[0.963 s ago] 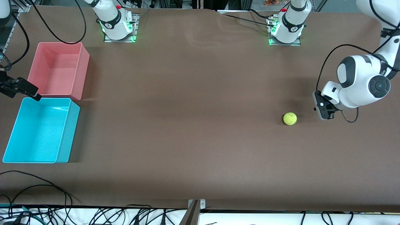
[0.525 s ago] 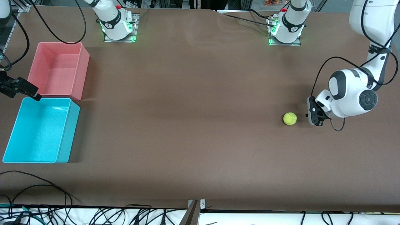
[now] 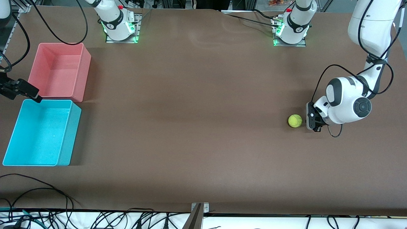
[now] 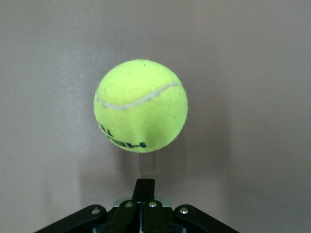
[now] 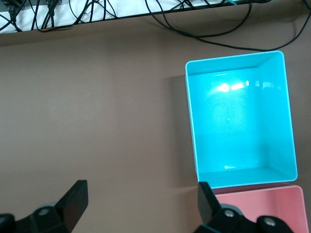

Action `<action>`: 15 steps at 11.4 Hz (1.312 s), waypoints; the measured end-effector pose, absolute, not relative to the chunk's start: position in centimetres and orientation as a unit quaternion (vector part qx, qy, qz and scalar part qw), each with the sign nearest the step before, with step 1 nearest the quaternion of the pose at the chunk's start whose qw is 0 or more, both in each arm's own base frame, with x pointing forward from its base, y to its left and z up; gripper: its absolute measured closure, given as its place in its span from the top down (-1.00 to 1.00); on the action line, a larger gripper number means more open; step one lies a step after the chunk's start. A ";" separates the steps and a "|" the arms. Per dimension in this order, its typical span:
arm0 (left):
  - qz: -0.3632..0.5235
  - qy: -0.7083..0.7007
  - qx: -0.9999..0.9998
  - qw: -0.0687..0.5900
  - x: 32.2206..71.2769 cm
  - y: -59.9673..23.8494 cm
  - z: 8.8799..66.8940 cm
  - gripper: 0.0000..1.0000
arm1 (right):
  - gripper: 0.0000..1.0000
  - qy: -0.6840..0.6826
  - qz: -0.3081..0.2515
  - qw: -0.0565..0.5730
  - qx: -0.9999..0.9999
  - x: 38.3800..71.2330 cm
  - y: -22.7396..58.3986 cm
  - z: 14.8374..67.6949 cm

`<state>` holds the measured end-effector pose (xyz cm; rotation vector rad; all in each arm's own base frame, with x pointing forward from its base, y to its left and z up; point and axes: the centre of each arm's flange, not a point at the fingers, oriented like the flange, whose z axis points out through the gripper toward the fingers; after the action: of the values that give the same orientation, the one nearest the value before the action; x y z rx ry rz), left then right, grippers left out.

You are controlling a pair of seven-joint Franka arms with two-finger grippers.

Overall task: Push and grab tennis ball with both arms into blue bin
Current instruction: 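Push the tennis ball with the left gripper toward the cyan bin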

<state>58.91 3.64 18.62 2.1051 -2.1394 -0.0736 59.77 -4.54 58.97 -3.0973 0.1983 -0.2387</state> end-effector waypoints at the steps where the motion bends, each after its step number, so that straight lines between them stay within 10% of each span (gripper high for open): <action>1: -0.024 -0.711 0.699 0.069 59.0 3.6 18.4 -0.98 | 1.00 0.064 -0.077 0.014 -0.995 59.8 -4.5 59.0; 15: 0.007 -0.615 0.784 0.081 60.3 -8.6 18.1 -0.98 | 1.00 0.065 -0.076 0.014 -0.995 59.8 -4.7 58.9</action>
<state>60.26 -8.60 18.11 2.3440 -1.8402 0.0217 59.78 -4.71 58.91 -3.0976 0.2028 -0.2367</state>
